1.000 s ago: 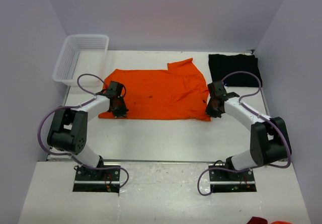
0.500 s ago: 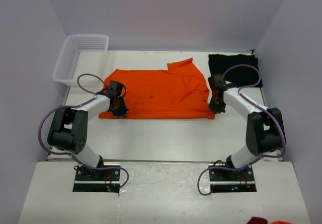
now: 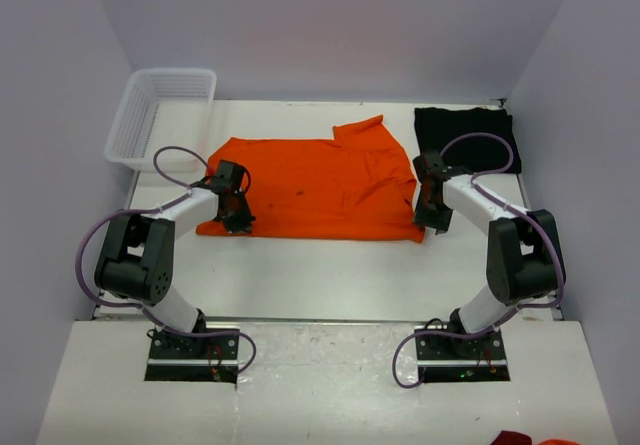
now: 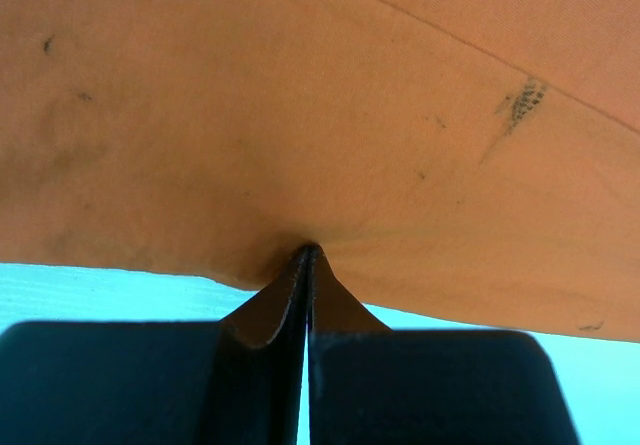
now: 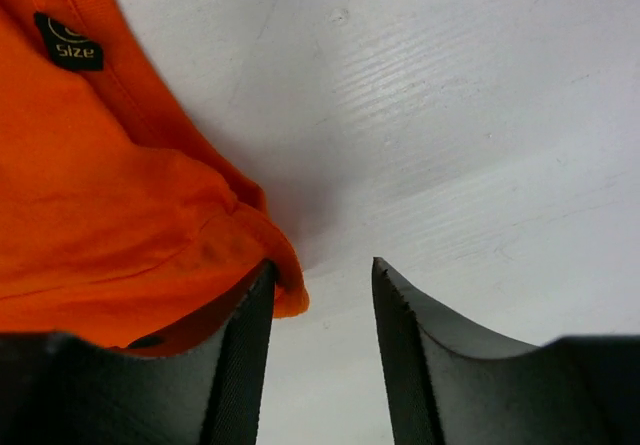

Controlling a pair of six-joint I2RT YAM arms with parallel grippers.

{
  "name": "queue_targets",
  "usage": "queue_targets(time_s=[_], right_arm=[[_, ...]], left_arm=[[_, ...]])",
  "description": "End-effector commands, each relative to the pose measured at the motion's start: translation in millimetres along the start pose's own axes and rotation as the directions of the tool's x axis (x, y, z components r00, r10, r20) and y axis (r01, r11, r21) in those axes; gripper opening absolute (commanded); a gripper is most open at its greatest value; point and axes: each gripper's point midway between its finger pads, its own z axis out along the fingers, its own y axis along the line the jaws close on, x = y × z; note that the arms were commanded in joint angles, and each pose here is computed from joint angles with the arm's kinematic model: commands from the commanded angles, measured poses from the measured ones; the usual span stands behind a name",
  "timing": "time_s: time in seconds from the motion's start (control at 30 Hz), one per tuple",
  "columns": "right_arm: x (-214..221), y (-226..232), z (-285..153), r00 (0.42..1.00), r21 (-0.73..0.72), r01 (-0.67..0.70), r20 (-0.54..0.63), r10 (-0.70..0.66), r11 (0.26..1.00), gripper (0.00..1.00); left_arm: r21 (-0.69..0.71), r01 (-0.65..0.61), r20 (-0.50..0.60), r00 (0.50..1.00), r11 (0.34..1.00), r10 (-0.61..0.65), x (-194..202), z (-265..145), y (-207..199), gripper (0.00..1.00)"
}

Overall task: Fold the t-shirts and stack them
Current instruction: Fold the flattened tshirt in 1/3 of the way

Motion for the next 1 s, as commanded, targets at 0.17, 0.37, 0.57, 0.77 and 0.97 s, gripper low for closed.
queue_targets(time_s=[0.17,0.37,0.57,0.77,0.97], right_arm=[[-32.8,3.5,-36.0,0.988,-0.064,-0.010,0.151,0.019,0.998,0.56],[-55.2,28.1,-65.8,0.984,-0.185,0.051,0.176,-0.018,0.981,0.62],[-53.2,73.3,-79.4,0.989,-0.399,0.094,0.139,-0.041,0.912,0.30],[-41.3,119.9,-83.2,0.990,-0.560,0.130,0.118,-0.077,0.818,0.00],[-27.0,153.1,-75.4,0.984,-0.624,0.171,0.073,-0.161,0.762,0.00]], left_arm=[[-0.194,-0.033,-0.016,0.999,0.981,0.030,13.4,-7.3,39.9,0.00],[-0.259,-0.086,0.106,0.988,0.962,0.117,-6.9,-42.3,17.1,0.00],[-0.202,-0.110,0.114,0.984,0.973,0.135,4.7,-53.7,-8.3,0.00],[-0.222,-0.102,0.153,0.979,0.970,0.138,-0.7,-57.7,-7.6,0.00],[-0.143,-0.140,0.189,0.968,0.980,0.166,-19.6,-55.4,-36.9,0.00]])
